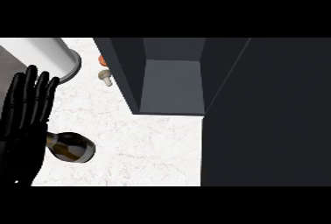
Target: Pick up the wine, place it into the cabinet and close the cabinet
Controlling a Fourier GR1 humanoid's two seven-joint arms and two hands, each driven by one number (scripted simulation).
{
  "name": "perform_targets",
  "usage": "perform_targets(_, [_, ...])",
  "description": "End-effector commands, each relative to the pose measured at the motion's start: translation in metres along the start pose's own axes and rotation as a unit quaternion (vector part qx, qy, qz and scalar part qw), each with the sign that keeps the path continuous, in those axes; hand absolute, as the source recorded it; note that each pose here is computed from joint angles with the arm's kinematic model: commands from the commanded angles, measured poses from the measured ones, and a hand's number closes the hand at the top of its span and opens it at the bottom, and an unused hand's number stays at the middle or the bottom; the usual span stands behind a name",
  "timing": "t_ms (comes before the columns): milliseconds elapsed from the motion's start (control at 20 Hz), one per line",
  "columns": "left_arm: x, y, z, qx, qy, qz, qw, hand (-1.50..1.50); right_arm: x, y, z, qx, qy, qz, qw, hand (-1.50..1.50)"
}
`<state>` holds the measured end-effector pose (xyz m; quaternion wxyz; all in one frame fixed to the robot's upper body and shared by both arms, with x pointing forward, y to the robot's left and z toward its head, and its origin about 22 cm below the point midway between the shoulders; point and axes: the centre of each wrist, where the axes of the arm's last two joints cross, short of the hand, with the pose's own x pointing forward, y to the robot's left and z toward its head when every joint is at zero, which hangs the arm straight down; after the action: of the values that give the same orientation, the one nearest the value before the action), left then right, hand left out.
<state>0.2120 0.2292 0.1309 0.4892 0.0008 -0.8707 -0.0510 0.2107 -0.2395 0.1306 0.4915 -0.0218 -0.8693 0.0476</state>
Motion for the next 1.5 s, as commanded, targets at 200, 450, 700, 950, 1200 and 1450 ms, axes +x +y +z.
perform_targets(200, [0.004, 0.040, 0.012, 0.119, -0.007, -0.088, 0.9890, -1.50, 0.020, 0.007, 0.016, -0.005, 0.002, 0.011, 1.000, -1.50])
perform_targets(450, [0.011, 0.027, 0.023, 0.140, 0.083, 0.029, 0.9863, -1.50, 0.039, 0.017, 0.042, 0.068, 0.062, -0.114, 0.989, -1.50])
perform_targets(700, [0.056, 0.041, 0.023, 0.131, 0.089, 0.024, 0.9871, -1.50, 0.072, 0.036, 0.050, 0.072, 0.071, -0.103, 0.990, -1.50])
perform_targets(950, [0.079, 0.032, 0.032, 0.145, 0.097, 0.029, 0.9842, -1.50, 0.111, 0.027, 0.062, 0.088, 0.071, -0.108, 0.988, -1.50])
perform_targets(1200, [0.090, 0.020, 0.030, 0.169, 0.107, 0.031, 0.9793, -1.50, 0.120, 0.046, 0.056, 0.078, 0.077, -0.118, 0.987, -1.50])
perform_targets(1450, [0.090, 0.020, 0.022, 0.170, 0.113, 0.029, 0.9785, -1.50, 0.129, 0.043, 0.065, 0.074, 0.074, -0.118, 0.988, -1.50])
